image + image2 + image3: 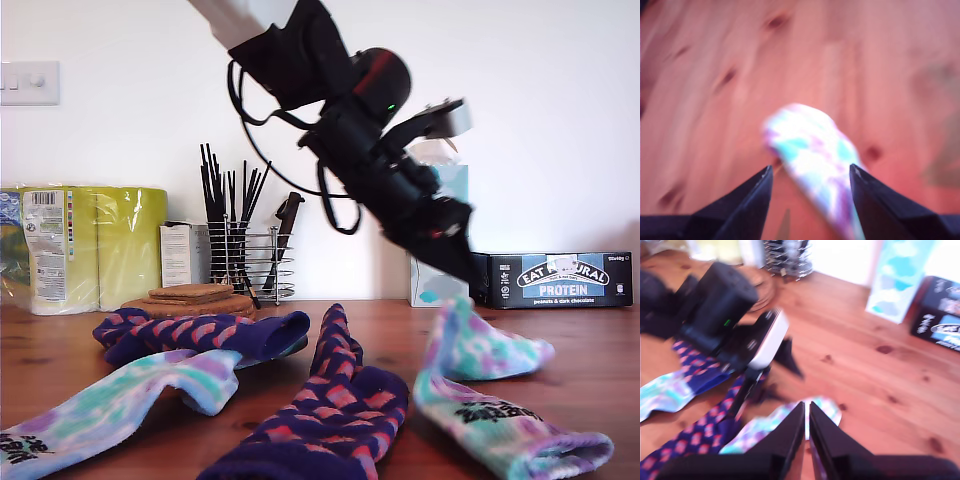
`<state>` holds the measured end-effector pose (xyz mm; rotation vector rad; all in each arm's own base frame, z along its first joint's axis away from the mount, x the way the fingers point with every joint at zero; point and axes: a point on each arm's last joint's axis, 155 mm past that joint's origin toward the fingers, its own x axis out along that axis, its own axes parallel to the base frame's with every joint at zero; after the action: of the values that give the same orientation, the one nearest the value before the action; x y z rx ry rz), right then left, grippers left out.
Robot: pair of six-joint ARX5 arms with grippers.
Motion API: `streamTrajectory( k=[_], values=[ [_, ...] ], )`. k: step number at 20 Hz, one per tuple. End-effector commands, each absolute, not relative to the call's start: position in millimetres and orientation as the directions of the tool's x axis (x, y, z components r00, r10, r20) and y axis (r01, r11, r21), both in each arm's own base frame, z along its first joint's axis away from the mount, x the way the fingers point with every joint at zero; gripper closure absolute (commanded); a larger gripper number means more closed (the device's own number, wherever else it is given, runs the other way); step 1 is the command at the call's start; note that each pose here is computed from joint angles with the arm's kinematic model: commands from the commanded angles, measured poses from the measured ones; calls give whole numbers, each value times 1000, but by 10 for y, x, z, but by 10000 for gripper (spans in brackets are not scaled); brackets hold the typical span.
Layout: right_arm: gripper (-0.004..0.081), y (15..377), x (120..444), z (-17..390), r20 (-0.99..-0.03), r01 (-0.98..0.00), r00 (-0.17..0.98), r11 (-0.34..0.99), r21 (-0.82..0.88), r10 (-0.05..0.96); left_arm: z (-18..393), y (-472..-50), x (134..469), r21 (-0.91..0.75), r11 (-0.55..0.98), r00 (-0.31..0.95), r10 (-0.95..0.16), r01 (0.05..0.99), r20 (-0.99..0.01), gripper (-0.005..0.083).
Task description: Pair up the socks based on colour and pattern, by placing each sock on top of its pair
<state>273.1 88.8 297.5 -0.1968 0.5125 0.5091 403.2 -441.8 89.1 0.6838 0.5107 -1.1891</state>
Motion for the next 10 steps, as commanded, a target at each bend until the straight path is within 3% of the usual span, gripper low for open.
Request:
streamTrajectory(
  k=[1,3,6,9,10],
  values=[
    [783,933,2707,2915,-524,-525,734,850,-34,432,650,-4270,4144,224,256,336,-601,940,-725,317],
    [783,956,2700,2916,-523,-532,731,846,-34,439,654,-4220,4033,123,299,287,-599,946,-747,398],
    [783,962,2699,2918,-522,-535,730,844,-35,441,802,-4345,3487,-103,189,55,-682,977,-730,520],
    [783,964,2698,2918,-522,-535,729,844,-34,442,1007,-4479,3199,-174,108,-41,-728,979,-684,653],
    [783,966,2697,2918,-522,-536,729,843,-33,443,1003,-4510,3142,-184,102,-53,-727,978,-685,633]
  ],
)
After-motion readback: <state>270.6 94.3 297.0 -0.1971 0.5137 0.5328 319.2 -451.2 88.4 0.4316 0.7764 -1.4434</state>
